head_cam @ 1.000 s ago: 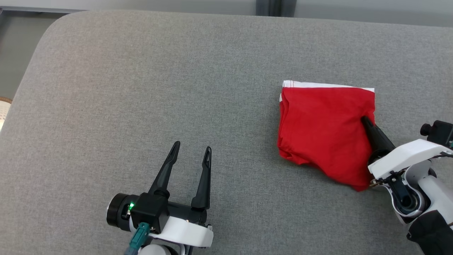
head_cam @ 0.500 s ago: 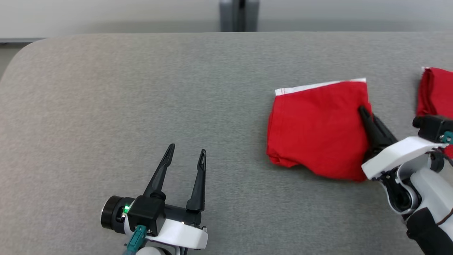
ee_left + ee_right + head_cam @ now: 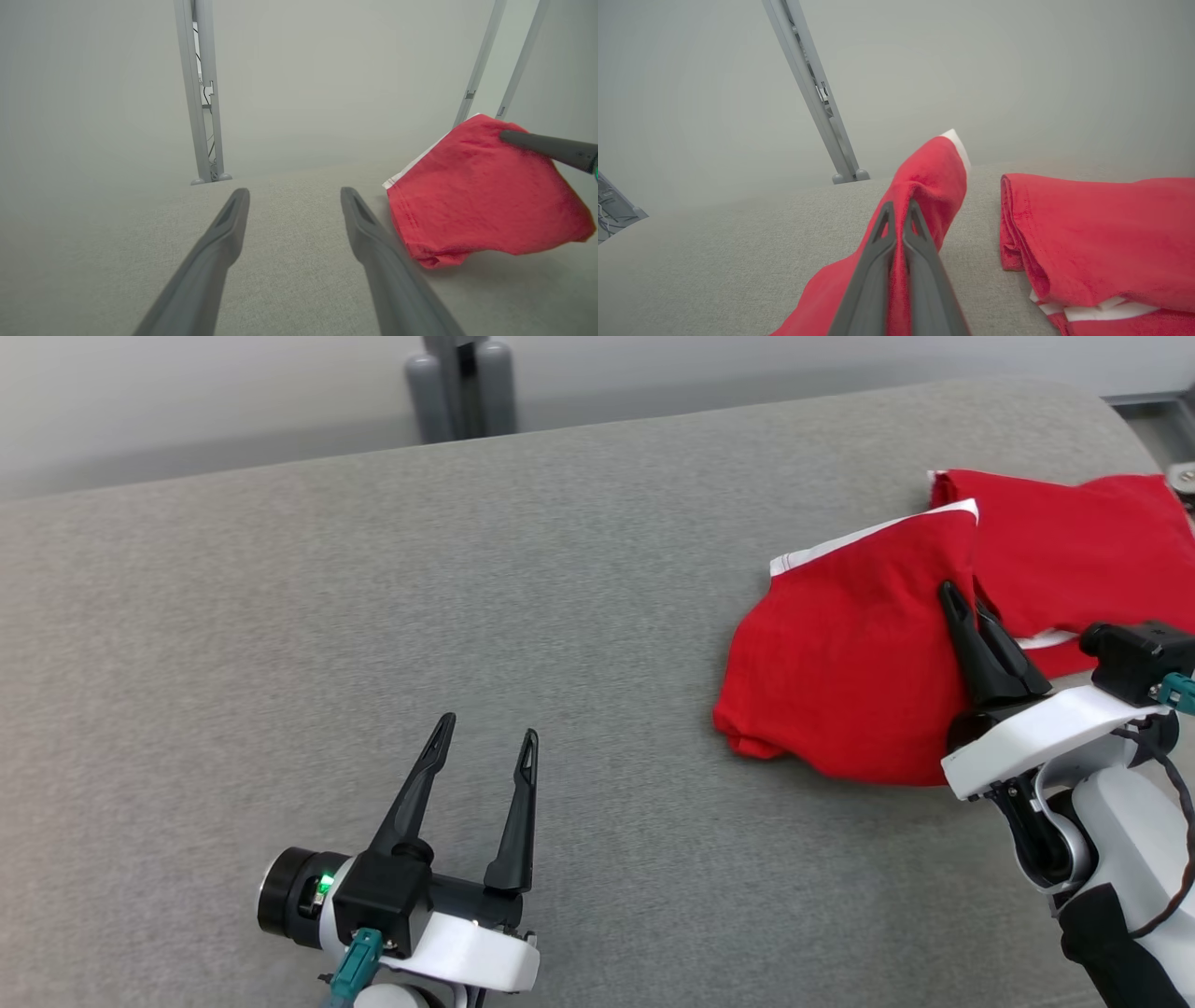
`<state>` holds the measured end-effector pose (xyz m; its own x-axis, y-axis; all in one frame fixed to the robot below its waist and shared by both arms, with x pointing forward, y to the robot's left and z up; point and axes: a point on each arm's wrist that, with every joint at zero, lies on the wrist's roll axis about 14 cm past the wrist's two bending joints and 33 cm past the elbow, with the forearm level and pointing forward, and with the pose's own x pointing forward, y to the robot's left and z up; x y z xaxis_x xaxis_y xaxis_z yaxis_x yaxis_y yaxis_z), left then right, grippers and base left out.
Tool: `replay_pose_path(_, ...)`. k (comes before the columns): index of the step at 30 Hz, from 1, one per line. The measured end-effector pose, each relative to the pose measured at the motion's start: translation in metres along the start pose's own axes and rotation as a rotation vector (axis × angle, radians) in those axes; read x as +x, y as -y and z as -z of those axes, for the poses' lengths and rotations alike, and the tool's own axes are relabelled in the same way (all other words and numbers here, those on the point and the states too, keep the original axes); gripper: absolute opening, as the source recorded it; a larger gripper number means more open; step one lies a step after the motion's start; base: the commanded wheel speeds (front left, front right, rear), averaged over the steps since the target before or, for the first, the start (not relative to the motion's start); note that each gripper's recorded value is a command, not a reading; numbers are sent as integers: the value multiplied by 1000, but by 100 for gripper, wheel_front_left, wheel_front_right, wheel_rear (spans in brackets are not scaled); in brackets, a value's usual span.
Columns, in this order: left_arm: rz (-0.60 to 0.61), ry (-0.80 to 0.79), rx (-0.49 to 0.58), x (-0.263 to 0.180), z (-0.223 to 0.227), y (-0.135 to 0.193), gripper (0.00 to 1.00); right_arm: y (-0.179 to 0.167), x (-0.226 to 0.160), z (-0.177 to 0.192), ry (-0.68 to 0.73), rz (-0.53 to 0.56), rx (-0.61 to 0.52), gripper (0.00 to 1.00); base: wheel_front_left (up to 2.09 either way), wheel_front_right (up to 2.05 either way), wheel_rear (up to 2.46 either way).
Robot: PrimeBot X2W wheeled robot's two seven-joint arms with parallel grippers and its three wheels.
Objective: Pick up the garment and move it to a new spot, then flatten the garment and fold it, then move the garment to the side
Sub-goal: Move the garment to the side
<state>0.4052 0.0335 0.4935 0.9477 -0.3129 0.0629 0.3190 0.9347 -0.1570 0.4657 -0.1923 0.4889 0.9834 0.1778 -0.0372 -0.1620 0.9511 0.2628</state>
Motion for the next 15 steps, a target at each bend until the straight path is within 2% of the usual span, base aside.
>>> replay_pose_path(8, 99, -15, -14, 14, 10, 28, 100, 28, -19, -11, 11, 71, -50, 0, 0, 0, 0)
replay_pose_path(15, 150, -17, -29, 27, 17, 38, 100, 47, -2, -28, -14, 52, -194, 0, 0, 0, 0)
